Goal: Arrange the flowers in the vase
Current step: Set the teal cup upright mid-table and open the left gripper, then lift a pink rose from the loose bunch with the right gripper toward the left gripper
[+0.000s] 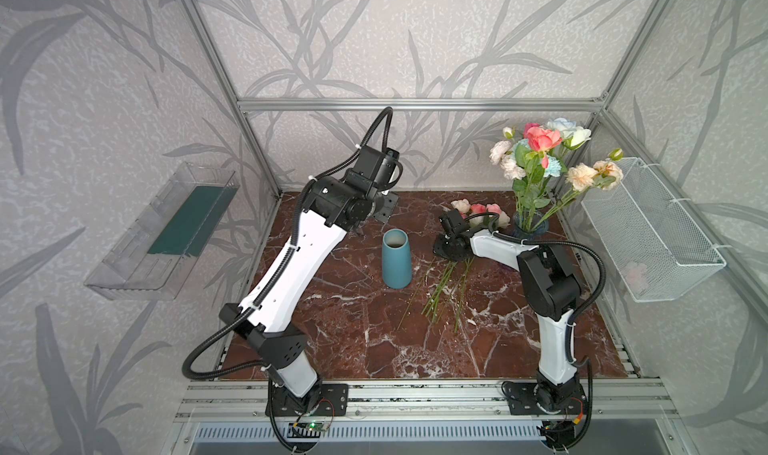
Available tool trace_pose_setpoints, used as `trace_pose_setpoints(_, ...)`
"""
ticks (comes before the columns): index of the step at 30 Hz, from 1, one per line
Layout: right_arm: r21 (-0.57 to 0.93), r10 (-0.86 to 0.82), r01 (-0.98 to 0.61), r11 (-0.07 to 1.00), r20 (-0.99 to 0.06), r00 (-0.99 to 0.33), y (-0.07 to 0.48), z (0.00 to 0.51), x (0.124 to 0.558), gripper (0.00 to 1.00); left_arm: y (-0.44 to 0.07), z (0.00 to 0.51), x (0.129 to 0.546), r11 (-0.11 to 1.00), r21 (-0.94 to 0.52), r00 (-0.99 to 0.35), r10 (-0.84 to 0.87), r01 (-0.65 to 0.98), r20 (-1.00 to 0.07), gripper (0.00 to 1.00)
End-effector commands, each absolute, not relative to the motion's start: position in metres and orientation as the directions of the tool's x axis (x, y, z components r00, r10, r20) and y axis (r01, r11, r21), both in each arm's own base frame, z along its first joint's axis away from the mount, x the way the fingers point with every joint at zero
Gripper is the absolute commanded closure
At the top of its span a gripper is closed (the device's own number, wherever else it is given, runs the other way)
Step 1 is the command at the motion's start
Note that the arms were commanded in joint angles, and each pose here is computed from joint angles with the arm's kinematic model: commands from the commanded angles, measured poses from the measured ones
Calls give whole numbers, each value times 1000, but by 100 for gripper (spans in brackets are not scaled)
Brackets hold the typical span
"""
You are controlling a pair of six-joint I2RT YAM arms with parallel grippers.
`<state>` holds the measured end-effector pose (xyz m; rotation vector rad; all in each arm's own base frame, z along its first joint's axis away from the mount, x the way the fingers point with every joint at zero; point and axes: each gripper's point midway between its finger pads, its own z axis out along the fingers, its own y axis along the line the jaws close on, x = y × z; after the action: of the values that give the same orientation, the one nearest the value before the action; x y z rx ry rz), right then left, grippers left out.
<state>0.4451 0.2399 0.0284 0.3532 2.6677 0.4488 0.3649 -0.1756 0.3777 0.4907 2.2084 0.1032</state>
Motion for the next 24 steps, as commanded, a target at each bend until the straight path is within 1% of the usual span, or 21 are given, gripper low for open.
trace_pose_setpoints(1, 383, 338, 198, 902, -346, -875, 245, 29, 456, 64, -160, 388, 371, 933, 271, -490, 355, 235, -796, 40)
trace_pose_setpoints(4, 373, 346, 210, 904, -346, -872, 245, 26, 461, 65, -147, 391, 368, 953, 238, -427, 298, 189, -854, 37)
trace_pose_setpoints(7, 353, 351, 227, 908, -343, -871, 244, 22, 466, 69, -135, 392, 366, 964, 210, -387, 259, 165, -885, 37)
trace_pose_setpoints(12, 348, 365, 240, 906, -355, -861, 242, 26, 466, 89, -123, 385, 367, 976, 157, -356, 202, 151, -913, 36)
trace_pose_setpoints(16, 361, 361, 219, 906, -394, -845, 243, 47, 469, 100, -116, 377, 369, 982, 121, -336, 163, 142, -928, 36)
trace_pose_setpoints(19, 358, 344, 193, 913, -425, -838, 243, 65, 470, 100, -114, 373, 365, 987, 77, -317, 120, 144, -941, 37)
trace_pose_setpoints(24, 361, 297, 117, 925, -497, -815, 248, 109, 464, 100, -112, 367, 356, 987, 23, -263, 65, 157, -963, 36)
